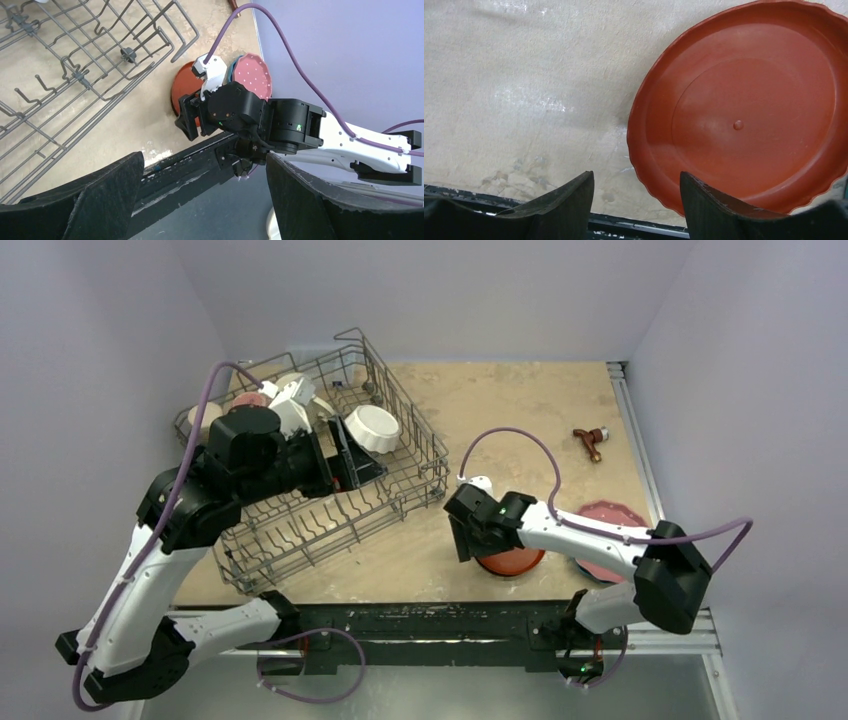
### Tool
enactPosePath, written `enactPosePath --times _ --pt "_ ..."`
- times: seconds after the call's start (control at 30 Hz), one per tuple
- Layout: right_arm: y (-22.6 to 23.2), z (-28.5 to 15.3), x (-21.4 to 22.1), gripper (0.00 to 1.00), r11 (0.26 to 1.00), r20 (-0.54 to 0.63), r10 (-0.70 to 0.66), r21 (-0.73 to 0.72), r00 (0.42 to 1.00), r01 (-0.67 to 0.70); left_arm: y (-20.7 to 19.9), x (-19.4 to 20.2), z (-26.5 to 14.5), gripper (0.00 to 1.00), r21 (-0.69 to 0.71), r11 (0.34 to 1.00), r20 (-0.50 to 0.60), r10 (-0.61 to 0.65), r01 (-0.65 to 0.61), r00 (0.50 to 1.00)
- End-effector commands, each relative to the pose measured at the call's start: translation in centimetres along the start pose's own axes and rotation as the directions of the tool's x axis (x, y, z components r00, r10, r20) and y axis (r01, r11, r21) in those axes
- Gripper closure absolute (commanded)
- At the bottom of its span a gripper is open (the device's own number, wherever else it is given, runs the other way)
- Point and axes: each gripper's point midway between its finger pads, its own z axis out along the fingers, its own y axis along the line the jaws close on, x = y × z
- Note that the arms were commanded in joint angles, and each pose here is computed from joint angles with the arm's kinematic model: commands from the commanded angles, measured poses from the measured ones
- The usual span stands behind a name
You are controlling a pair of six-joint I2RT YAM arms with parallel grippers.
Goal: Load the mixed dishes into the dish rack
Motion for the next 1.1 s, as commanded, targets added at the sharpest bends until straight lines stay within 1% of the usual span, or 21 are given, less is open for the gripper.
enactPosePath --times 0.0,0.03,0.17,0.33,0.5,0.8,0.9,1.07 --pt "0.7 0.5 -1.6 0.39 0.999 0.101 0.031 0.020 0.994 -0.033 0.7 0.3 -1.5 0.09 0.004 1.000 0.038 -0.020 0.020 0.999" --pt "1.0 0.6 -1.7 0.40 0.999 0.106 0.024 0.026 0.994 -0.027 1.1 0.7 -1.8 0.09 -0.002 1.000 0.040 -0.030 0.030 0.999" --pt "1.4 1.3 -1.6 0.40 0.997 0.114 -0.009 0.083 0.993 0.000 2.6 1.8 -3.2 0.09 -0.019 0.998 0.056 -0.053 0.054 0.997" --pt "0.9 1.9 -1.9 0.51 0.990 0.124 -0.021 0.144 0.992 0.002 2.9 2.4 -4.8 0.09 -0.022 0.997 0.051 -0.075 0.076 0.996" --pt "0.5 2.0 -2.5 0.55 0.986 0.160 -0.028 0.168 0.987 0.001 2.8 2.7 -5.7 0.09 -0.012 0.995 0.052 -0.093 0.094 0.994" --pt "0.8 3.0 -2.5 0.75 0.985 0.159 -0.051 0.168 0.986 0.024 2.9 2.5 -6.5 0.09 -0.019 0.996 0.065 -0.088 0.089 0.994" --pt "0.7 2.9 -2.4 0.86 0.985 0.158 -0.052 0.169 0.986 0.025 2.7 2.2 -6.2 0.09 -0.019 0.996 0.062 -0.082 0.083 0.995" --pt "0.5 1.7 -2.8 0.98 0.988 0.180 -0.038 0.155 0.983 0.010 2.2 2.0 -5.6 0.09 -0.019 0.998 0.046 -0.061 0.061 0.997"
